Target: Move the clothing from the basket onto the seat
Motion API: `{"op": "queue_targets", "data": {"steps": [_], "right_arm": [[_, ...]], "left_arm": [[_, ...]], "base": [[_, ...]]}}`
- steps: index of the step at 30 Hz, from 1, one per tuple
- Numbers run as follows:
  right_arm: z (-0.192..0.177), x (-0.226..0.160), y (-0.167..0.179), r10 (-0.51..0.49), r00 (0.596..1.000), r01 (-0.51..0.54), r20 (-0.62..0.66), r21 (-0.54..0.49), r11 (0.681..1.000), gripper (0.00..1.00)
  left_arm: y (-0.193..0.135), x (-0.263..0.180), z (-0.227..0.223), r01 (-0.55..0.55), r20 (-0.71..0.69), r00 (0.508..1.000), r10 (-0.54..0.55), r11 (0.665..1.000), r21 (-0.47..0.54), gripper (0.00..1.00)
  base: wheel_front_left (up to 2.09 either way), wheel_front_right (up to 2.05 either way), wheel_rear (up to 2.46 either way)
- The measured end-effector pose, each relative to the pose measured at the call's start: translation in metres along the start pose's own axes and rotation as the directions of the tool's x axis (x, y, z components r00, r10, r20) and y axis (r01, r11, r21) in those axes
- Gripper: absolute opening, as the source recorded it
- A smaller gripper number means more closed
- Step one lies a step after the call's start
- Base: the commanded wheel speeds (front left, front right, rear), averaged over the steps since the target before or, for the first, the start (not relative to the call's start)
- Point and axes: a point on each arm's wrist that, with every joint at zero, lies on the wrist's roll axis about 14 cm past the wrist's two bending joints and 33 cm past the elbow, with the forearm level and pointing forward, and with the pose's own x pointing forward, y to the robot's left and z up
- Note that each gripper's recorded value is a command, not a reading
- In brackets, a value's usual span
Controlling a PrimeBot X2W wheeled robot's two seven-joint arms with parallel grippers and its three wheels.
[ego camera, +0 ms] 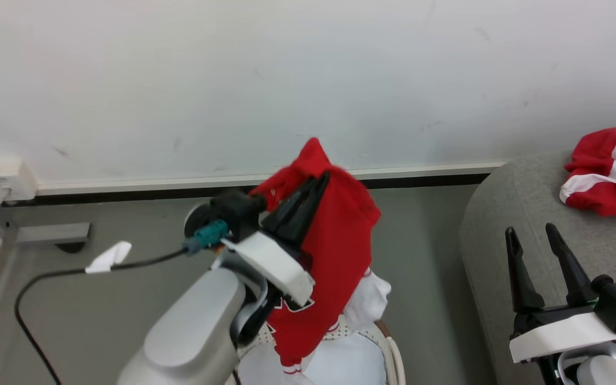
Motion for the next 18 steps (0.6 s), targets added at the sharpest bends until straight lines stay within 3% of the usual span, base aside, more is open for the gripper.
{"op": "queue_targets", "data": {"steps": [8, 18], "right_arm": [[-0.013, 0.003, 0.019, 0.054, 0.998, -0.053, -0.033, 0.016, 0.998, 1.00], [-0.022, 0.003, 0.035, 0.097, 0.994, -0.095, -0.057, 0.032, 0.995, 1.00]], "left_arm": [[0.015, 0.013, 0.071, -0.009, 0.171, 0.985, -0.001, 0.998, 0.059, 0.00], [0.023, 0.011, 0.081, -0.035, 0.184, 0.983, 0.023, 0.997, 0.064, 0.00]], "base": [[0.00, 0.00, 0.00], [0.00, 0.00, 0.00]]}}
